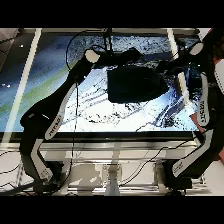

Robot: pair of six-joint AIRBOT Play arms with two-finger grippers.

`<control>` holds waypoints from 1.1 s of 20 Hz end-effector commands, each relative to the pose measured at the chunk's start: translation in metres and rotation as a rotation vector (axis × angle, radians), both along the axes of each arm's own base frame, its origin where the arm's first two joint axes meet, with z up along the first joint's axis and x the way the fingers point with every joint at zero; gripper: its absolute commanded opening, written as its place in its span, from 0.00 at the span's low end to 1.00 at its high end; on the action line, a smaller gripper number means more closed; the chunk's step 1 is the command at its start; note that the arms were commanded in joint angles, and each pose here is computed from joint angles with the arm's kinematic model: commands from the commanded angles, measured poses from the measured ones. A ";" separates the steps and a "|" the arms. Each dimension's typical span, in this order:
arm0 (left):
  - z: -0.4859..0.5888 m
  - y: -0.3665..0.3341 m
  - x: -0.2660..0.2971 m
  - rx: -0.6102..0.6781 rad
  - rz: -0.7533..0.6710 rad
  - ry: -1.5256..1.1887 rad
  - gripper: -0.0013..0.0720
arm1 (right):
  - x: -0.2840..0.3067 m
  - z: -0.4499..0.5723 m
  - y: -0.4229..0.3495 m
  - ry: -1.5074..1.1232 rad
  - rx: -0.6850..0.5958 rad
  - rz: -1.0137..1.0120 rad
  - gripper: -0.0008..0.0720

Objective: Fold the clothes and pants, and hang the long-sleeved shirts on hangers.

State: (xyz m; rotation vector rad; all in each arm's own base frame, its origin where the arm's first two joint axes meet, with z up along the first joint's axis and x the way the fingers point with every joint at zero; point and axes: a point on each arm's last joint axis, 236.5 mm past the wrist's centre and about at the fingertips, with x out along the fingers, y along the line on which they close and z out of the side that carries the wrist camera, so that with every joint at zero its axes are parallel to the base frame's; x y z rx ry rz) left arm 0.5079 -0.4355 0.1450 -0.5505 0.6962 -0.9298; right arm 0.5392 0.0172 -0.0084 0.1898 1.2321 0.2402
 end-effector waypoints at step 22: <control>-0.005 0.003 -0.007 0.016 -0.036 0.024 0.97 | -0.015 -0.073 -0.025 0.298 0.568 -0.278 0.95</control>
